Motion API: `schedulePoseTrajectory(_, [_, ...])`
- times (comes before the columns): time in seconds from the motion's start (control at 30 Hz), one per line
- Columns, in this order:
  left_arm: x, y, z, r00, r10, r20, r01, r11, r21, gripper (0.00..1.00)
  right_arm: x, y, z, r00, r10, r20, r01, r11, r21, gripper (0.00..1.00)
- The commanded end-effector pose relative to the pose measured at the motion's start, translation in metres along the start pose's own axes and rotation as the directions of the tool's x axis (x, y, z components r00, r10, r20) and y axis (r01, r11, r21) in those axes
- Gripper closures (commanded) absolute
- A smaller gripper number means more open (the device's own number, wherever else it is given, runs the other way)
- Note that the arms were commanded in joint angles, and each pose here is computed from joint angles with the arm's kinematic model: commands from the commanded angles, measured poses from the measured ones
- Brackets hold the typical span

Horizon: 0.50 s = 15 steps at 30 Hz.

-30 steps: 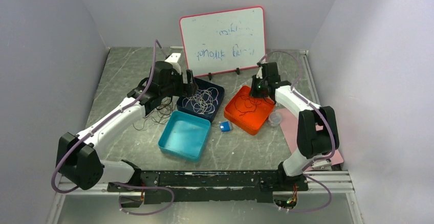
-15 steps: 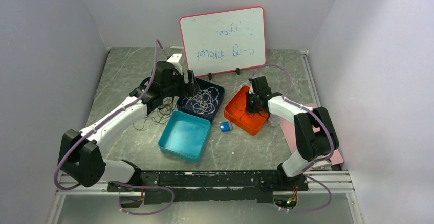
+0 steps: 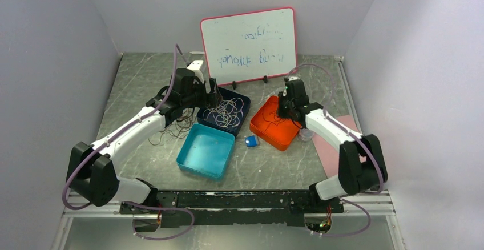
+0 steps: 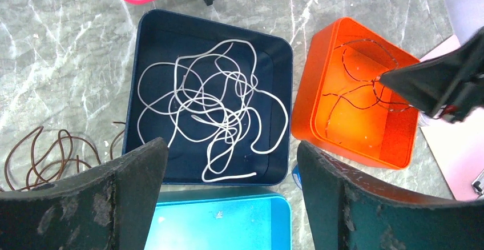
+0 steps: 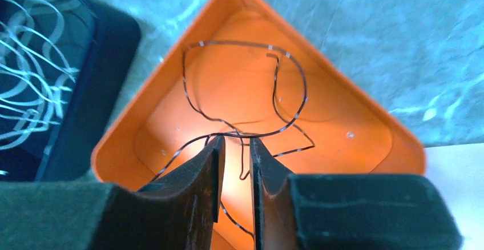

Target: Untangle the cables

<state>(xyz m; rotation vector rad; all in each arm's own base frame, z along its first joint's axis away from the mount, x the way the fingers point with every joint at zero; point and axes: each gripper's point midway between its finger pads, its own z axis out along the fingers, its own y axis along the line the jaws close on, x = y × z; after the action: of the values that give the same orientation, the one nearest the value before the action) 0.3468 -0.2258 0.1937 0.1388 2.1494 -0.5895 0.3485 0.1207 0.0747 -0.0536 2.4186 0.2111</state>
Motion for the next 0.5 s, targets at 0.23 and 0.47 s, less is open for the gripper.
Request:
schedulePoseTrajectory(0.23, [-0.002,-0.001,0.003,1.000,-0.016,0.015,0.015,0.999,0.028,0.12,-0.076,-0.001,-0.049,0.973,-0.013,0.229,0.003,0.999,0.045,0.63])
schedulePoseTrajectory(0.47, [-0.003,0.002,0.001,1.000,-0.016,0.017,0.016,1.000,0.023,0.12,-0.075,0.005,-0.047,0.977,-0.020,0.210,0.017,1.000,0.017,0.58])
